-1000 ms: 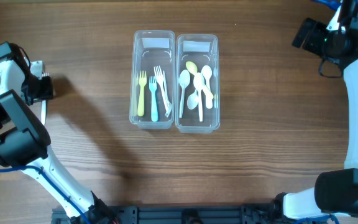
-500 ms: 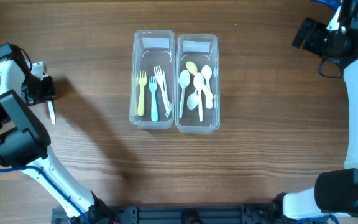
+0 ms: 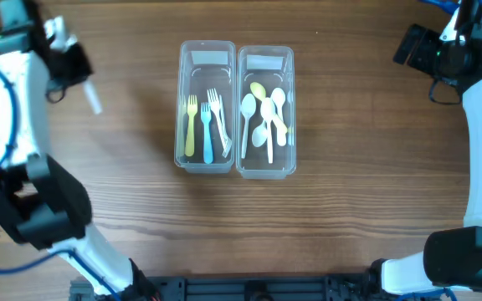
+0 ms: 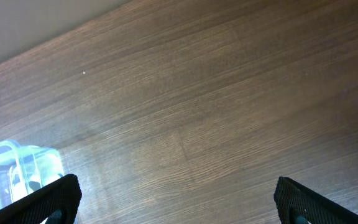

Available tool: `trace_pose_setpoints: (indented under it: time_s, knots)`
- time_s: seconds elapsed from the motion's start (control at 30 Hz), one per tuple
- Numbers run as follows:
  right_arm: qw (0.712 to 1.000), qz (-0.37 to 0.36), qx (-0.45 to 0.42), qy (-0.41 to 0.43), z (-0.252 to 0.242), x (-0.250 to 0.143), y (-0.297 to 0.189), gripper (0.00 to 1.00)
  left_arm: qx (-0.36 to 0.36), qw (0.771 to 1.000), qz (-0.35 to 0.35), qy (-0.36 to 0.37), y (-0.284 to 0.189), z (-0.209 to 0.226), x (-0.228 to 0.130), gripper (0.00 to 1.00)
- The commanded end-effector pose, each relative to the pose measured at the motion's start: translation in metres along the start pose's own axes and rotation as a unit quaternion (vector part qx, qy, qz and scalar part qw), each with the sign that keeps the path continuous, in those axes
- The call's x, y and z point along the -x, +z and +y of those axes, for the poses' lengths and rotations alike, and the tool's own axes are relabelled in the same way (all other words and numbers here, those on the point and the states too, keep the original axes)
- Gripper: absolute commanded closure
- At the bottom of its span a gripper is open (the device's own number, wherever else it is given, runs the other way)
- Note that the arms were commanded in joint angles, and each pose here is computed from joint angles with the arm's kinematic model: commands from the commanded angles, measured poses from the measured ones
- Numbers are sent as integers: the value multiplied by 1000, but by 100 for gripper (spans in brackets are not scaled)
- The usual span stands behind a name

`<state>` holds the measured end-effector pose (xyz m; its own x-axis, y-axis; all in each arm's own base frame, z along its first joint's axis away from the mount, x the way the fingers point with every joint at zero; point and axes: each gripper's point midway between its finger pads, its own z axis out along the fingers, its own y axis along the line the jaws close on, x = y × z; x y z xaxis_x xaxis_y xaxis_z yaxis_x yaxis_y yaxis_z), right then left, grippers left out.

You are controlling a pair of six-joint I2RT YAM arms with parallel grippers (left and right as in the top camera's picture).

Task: Pack container
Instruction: 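Carry the last white fork into the left container and release it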

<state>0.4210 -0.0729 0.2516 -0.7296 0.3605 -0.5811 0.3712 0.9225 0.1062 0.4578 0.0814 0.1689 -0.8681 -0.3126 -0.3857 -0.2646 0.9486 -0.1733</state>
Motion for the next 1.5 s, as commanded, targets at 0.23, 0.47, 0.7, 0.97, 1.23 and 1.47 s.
trace_pose_setpoints:
  time_s: [0.23,0.47,0.7,0.97,1.23,1.47]
  knots:
    - [1000,-3,-6,6,-1,2,0,0,-90,989,42,110,-13,-202,-78,96]
    - [1000,-4,-5,6,-1,3,0,0,-31,986,69,148,24,-217,-111,96]
    - [1000,-4,-5,6,-1,3,0,0,-18,986,88,142,39,-208,-115,96]
    - [1000,-4,-5,6,-1,3,0,1,-4,983,114,143,58,-201,-126,19]
    - [1000,-5,-5,6,-1,3,0,0,-30,993,15,109,-22,-185,-52,8]
    - [1000,-5,-5,6,-1,3,0,0,-16,987,-158,-4,-153,-88,26,0]
